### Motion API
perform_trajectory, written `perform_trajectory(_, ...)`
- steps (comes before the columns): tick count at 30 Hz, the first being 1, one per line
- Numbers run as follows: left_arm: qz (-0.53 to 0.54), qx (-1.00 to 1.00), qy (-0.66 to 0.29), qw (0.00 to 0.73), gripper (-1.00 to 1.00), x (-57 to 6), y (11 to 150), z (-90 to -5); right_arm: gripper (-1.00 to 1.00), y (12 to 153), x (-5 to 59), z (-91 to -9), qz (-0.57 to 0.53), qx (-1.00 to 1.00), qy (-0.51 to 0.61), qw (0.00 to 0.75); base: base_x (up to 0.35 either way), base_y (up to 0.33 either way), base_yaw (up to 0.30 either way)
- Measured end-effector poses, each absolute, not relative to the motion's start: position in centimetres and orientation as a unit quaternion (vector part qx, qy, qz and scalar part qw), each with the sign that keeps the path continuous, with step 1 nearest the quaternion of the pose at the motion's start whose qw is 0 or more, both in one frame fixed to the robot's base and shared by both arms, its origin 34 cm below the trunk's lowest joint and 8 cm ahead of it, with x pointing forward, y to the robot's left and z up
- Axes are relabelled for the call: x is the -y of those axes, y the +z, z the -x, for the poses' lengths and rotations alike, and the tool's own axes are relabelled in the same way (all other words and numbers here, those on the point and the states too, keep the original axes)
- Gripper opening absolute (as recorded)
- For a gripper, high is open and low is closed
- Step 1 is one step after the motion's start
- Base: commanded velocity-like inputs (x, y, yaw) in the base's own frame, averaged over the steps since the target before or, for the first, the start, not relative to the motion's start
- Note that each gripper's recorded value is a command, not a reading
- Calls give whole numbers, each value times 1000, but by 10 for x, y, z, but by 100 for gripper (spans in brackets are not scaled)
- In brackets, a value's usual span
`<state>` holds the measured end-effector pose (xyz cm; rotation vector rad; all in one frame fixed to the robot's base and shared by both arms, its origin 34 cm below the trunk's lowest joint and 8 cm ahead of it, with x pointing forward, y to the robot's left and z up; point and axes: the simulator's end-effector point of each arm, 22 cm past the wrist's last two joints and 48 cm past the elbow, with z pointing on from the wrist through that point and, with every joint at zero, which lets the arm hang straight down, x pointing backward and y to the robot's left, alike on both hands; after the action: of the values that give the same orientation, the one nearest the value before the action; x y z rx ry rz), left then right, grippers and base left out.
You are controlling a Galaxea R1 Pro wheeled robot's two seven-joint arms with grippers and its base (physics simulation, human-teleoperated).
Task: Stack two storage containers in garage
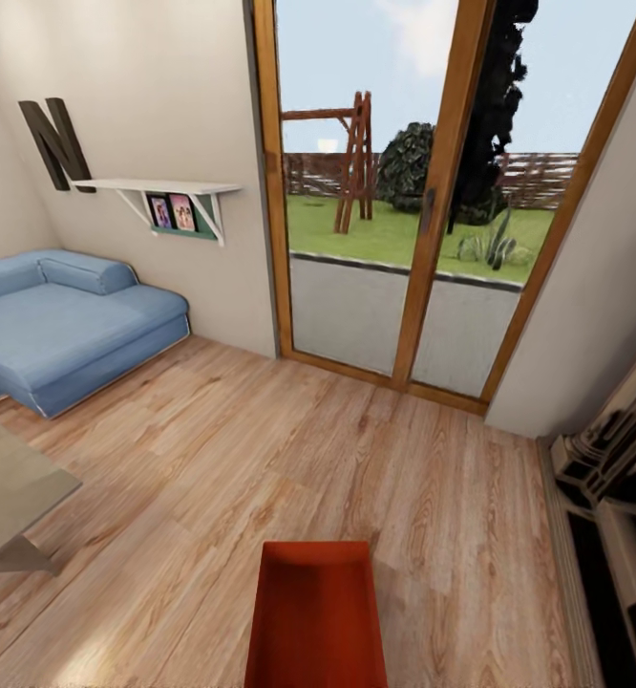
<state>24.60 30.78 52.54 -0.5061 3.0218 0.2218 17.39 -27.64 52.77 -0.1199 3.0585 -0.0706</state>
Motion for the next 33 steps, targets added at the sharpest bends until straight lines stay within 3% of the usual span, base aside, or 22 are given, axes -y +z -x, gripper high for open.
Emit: perform_trajectory(33,163,-984,76,9,100,-308,520,-225,100,526,276,-154,39,-999,-22,14,0,0,0)
